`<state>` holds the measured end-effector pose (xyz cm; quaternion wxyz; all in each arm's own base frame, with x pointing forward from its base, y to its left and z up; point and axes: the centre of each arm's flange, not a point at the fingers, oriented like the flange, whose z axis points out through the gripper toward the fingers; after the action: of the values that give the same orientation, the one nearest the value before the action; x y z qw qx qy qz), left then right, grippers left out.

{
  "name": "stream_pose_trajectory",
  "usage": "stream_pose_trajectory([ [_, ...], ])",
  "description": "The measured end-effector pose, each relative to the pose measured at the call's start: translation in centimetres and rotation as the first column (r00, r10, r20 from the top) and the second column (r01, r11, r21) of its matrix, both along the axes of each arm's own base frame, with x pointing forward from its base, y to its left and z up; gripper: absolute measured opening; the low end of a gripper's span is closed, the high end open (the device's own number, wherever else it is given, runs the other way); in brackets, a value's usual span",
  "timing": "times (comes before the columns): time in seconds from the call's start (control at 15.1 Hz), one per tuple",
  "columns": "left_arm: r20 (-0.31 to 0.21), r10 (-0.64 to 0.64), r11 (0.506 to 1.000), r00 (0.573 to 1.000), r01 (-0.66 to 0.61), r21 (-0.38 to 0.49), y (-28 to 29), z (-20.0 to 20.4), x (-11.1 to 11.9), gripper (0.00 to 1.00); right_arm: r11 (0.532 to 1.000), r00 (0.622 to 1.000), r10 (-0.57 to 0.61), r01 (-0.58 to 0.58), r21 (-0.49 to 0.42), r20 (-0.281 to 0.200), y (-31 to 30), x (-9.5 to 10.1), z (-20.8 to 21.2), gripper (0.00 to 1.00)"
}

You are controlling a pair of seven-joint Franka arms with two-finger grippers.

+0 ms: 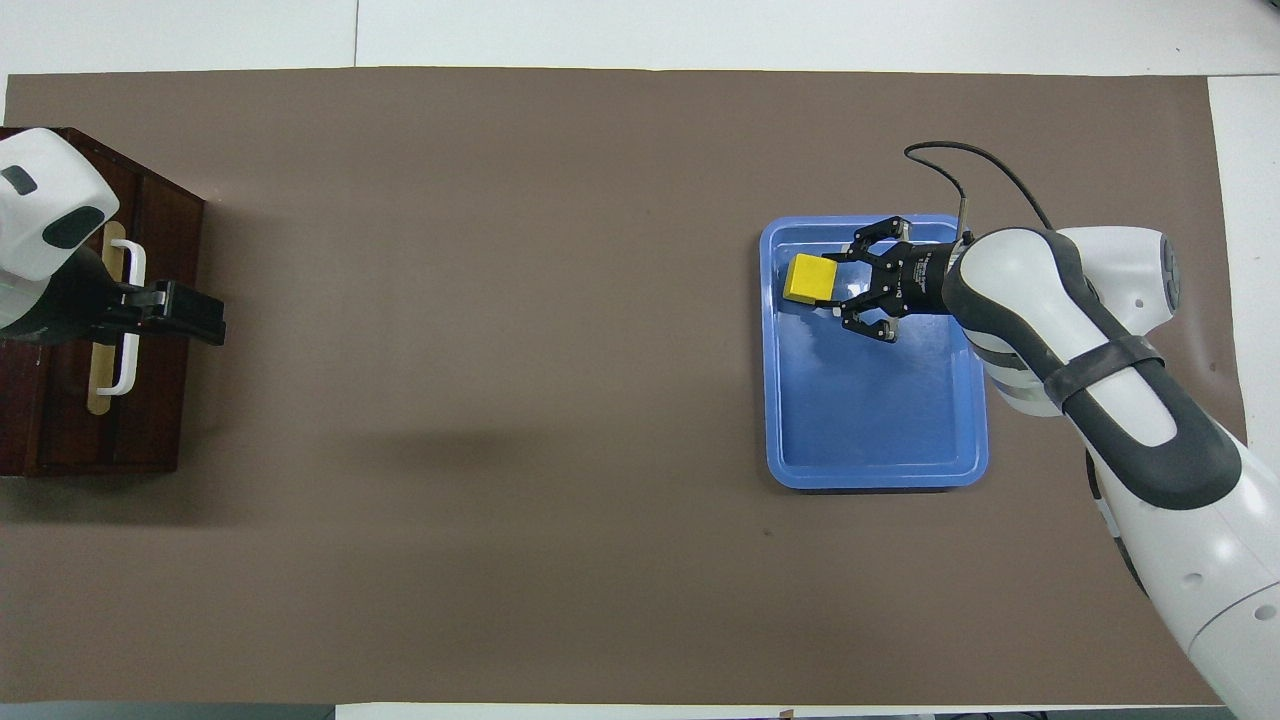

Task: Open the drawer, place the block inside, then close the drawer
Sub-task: 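Close the right gripper on the yellow cube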

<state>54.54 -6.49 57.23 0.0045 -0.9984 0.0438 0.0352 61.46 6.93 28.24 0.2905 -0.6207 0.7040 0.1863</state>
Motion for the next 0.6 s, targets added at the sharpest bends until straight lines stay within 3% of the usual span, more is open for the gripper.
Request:
stream_pose_trajectory([
  [0.26,0.0,-0.001,1.0,1.0,0.001,0.0,0.0,0.0,0.0,1.0,0.999,1.0,0.011,-0.01,0.045,-0.024,1.0,0.9,2.4,0.56],
  [0.6,0.0,-0.029,1.0,1.0,0.029,0.0,-1.6,0.0,-0.2,1.0,0.997,0.99,0.07,-0.065,0.046,-0.123,2.9,2.4,10.3,0.56],
])
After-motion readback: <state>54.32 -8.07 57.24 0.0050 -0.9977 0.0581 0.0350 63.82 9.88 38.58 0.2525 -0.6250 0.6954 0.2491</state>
